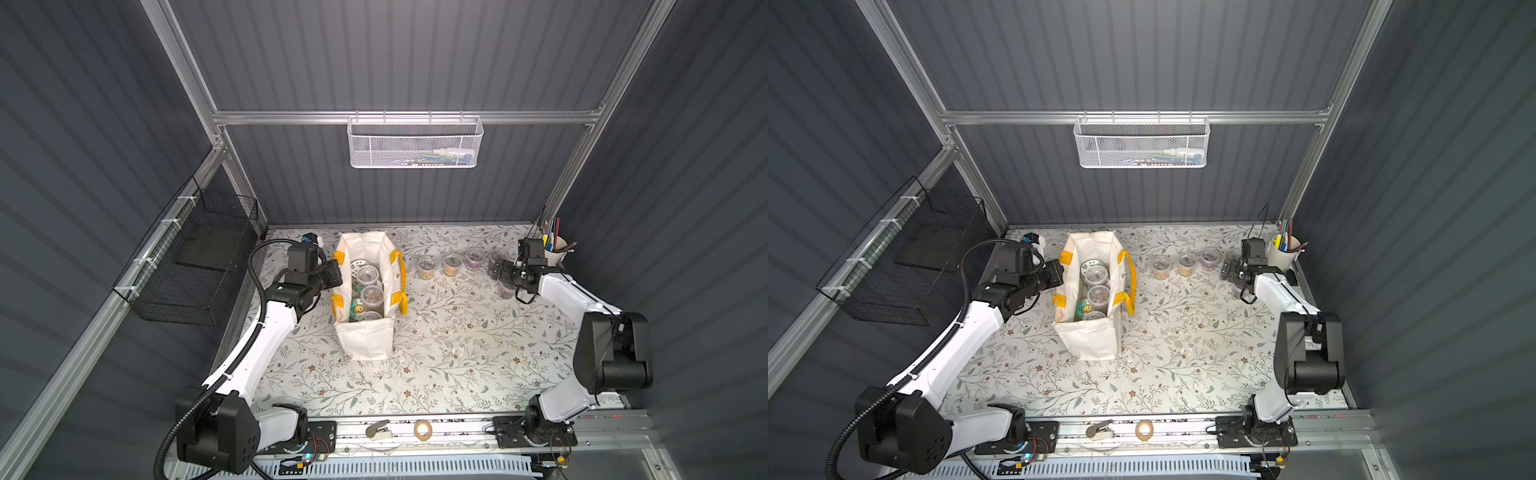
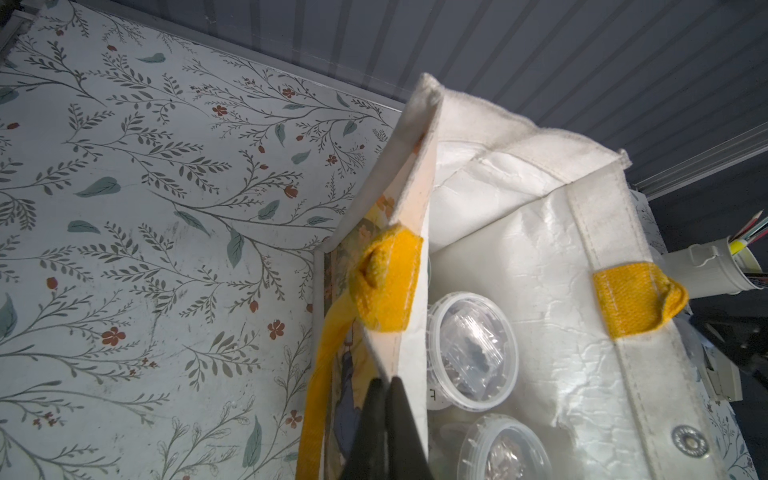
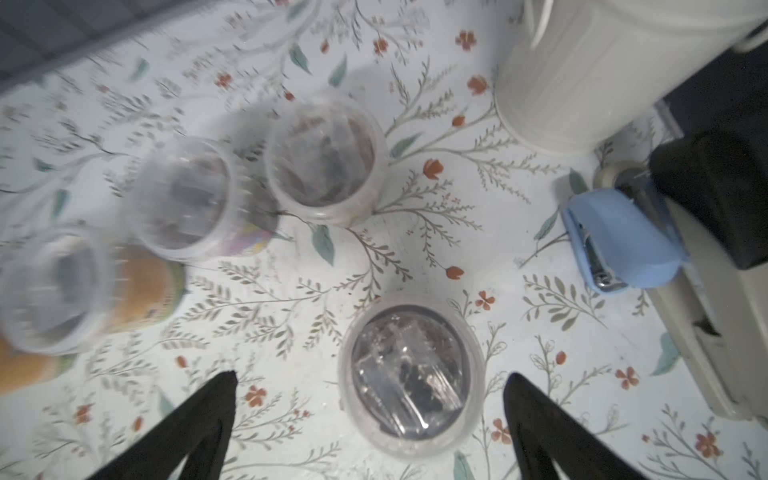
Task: Take out the seed jars from the canvas bag
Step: Place the seed jar at the center of the board.
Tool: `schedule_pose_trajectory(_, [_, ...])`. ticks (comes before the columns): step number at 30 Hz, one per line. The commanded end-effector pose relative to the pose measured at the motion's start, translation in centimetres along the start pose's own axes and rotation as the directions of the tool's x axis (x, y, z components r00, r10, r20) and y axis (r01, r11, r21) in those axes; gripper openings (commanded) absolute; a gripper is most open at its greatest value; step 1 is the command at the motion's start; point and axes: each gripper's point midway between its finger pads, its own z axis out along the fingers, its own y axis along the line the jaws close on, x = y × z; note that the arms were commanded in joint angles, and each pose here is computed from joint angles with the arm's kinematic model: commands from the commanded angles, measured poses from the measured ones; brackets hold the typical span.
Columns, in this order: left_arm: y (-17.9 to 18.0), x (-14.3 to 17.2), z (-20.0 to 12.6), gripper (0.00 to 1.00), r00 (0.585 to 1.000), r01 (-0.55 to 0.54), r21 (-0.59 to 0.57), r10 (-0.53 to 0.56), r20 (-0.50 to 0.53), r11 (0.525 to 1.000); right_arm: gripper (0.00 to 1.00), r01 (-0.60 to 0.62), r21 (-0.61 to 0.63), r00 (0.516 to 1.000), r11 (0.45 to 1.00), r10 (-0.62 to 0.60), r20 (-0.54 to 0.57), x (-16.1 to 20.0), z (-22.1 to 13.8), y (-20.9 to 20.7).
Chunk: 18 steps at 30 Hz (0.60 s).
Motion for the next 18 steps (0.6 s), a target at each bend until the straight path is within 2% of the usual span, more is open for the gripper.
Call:
schedule_pose_trajectory(1, [0.0, -0.4, 0.2, 0.00, 1.000, -0.016, -0.006, 0.016, 0.004, 1.000, 0.99, 0.104, -0.178, 0.981, 0.978, -0.072, 0.179, -3.4, -5.5, 6.0])
schedule_pose_trajectory(4, [-0.1, -0.6, 0.2, 0.00, 1.000, -0.012, 0.002, 0.012, 0.009, 1.000, 0.98, 0.249, -0.335, 0.949, 0.909, -0.159, 0.273, -4.5, -10.6, 12.5])
schedule_pose_trajectory(9, [-0.5, -0.8, 0.5, 0.00, 1.000, -0.006, 0.017, 0.006, -0.001, 1.000, 0.94, 0.442, -0.555, 0.893, 0.704, -0.288, 0.346, -3.0, -17.0, 23.4])
schedule_pose_trajectory(14, [-1.0, -0.9, 0.8, 0.00, 1.000, -0.005, 0.031, 0.006, -0.026, 0.999, 0.91, 0.522, -0.676, 0.843, 0.519, -0.434, 0.318, 0.8, -18.9, 31.0])
schedule_pose_trajectory(16, [-1.3, -0.9, 1.0, 0.00, 0.999, -0.010, 0.043, 0.012, -0.047, 0.999, 0.84, 0.539, -0.707, 0.813, 0.457, -0.503, 0.295, 2.7, -18.7, 32.9])
schedule_pose_trajectory(18, [-1.6, -0.7, 1.3, 0.00, 0.997, -0.020, 0.053, 0.024, -0.077, 0.998, 0.82, 0.555, -0.730, 0.775, 0.399, -0.566, 0.281, 4.4, -18.6, 34.8])
